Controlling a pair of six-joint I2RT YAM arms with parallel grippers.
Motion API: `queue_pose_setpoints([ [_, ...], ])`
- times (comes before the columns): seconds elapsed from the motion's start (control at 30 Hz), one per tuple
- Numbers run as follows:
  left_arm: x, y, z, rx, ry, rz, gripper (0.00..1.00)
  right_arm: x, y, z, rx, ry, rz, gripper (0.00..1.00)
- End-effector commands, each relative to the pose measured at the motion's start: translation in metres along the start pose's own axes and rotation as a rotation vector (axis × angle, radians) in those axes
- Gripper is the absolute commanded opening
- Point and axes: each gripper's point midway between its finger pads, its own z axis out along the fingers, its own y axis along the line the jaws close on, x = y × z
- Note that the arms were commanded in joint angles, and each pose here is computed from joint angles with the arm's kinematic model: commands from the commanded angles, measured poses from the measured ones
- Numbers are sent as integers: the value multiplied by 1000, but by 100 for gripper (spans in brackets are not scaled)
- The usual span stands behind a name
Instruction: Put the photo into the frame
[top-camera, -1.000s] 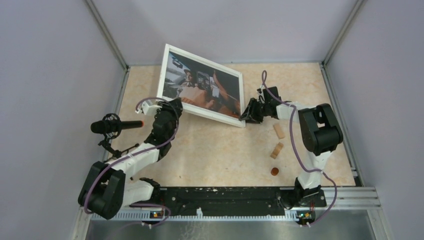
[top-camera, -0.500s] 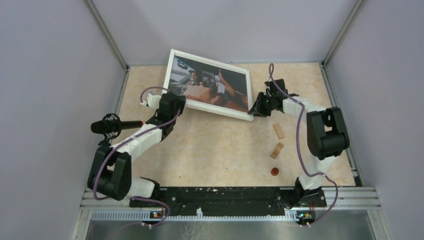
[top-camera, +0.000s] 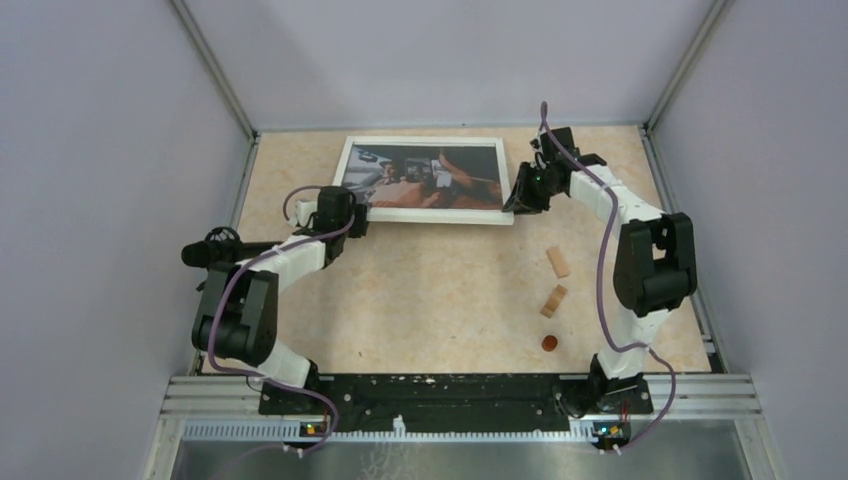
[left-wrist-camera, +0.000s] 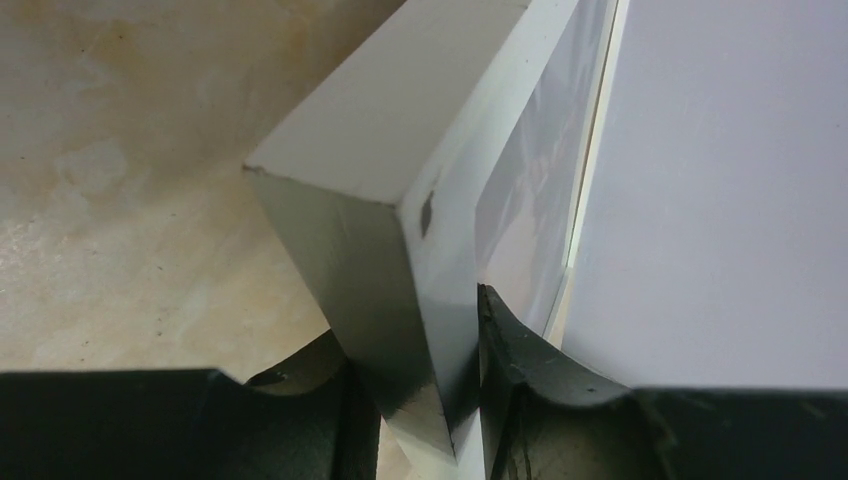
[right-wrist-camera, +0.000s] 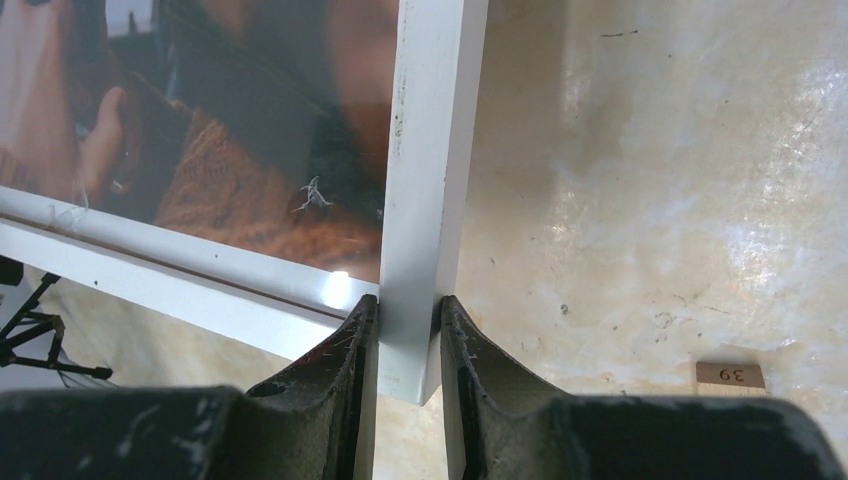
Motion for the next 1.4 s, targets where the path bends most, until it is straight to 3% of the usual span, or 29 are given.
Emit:
queue_pose_setpoints([
  [0.0, 6, 77, 1, -254, 38, 180, 0, -20, 31, -13, -109, -27, -29, 0],
  [0.13, 8, 89, 3, -302, 46, 161, 0, -24, 32, -11, -106, -20, -28, 0],
  [0.3, 8, 103, 4, -358, 50, 162, 35, -25, 30, -6, -94, -15, -14, 0],
  [0.47, 9, 107, 5, -368, 52, 159, 50, -28, 28, -2, -83, -29, 14, 0],
  [0.8, 10, 107, -4, -383, 76, 191, 98, -33, 30, 9, -99, -38, 54, 0],
  [0.97, 22, 84, -26, -318, 173, 291, 98, -35, 17, 17, -67, -85, -1, 0],
  [1.0, 26, 76, -31, -280, 191, 323, 99, -33, 13, 21, -58, -86, -20, 8],
  [1.07, 37, 53, -47, -174, 241, 391, 99, -30, 4, 29, -57, -74, -38, 36],
  [1.1, 45, 41, -57, -116, 280, 426, 99, -27, -2, 35, -49, -64, -34, 44],
  [1.27, 70, -36, -116, 253, 345, 635, 98, -22, -22, 62, -29, -43, -37, 64],
  [1.37, 76, -81, -160, 498, 348, 759, 98, -27, -25, 75, -35, -44, -55, 65],
])
